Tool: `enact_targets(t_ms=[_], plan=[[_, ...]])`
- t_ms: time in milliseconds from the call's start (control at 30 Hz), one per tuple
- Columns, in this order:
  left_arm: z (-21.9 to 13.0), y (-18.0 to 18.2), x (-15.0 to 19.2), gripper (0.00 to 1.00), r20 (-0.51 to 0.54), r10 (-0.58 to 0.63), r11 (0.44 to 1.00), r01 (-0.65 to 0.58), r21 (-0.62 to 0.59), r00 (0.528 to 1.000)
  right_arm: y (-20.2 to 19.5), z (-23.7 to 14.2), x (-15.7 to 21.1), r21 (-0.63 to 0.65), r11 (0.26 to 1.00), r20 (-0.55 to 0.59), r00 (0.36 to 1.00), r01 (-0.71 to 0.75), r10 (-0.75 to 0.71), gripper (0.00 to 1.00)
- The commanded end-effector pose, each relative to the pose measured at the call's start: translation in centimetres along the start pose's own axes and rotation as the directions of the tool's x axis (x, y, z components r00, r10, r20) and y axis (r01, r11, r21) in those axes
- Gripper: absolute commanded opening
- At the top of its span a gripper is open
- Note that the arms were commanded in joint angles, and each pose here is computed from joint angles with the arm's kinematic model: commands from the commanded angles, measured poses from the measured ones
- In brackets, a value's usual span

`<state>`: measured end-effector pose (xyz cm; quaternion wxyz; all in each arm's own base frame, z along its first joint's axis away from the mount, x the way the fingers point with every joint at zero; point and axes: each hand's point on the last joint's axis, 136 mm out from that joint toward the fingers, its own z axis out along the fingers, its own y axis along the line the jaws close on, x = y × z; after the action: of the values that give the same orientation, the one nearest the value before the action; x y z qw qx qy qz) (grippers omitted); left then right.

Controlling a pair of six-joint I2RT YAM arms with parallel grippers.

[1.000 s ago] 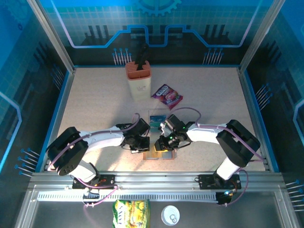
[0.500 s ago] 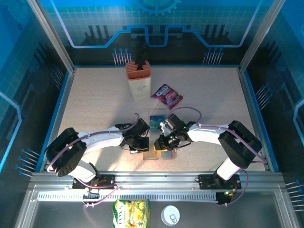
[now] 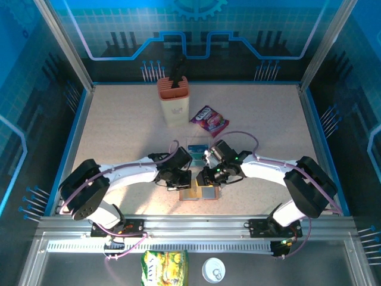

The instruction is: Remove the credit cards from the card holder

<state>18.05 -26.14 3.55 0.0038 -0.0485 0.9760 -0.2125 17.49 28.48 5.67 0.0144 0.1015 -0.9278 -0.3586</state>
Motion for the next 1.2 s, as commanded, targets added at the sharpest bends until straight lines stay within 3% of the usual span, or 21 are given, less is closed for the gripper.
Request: enact_targets(t_ms=[0,567,1167], plan=[[0.8,0.0,0.5,0.00,-0.032,0.011,1.000,-0.011,0.007,0.999,-1.1,0.1,0.5,0.033,0.999,-0.018,1.000,-0.012,0.012,0.30],[1.9,2.5,1.4,0.00,-0.052,-0.020,0.998,0.017,-0.063,0.998,-2.3,1.8,0.9,0.032,0.999,-0.062,0.997,-0.036,0.038,0.30],[-0.6,0.4,0.3,0.00,0.012,0.000,1.000,0.000,-0.004,1.000,-3.0,2.4,1.3,0.028,0.998,-0.067,0.996,-0.053,0.055,0.30]])
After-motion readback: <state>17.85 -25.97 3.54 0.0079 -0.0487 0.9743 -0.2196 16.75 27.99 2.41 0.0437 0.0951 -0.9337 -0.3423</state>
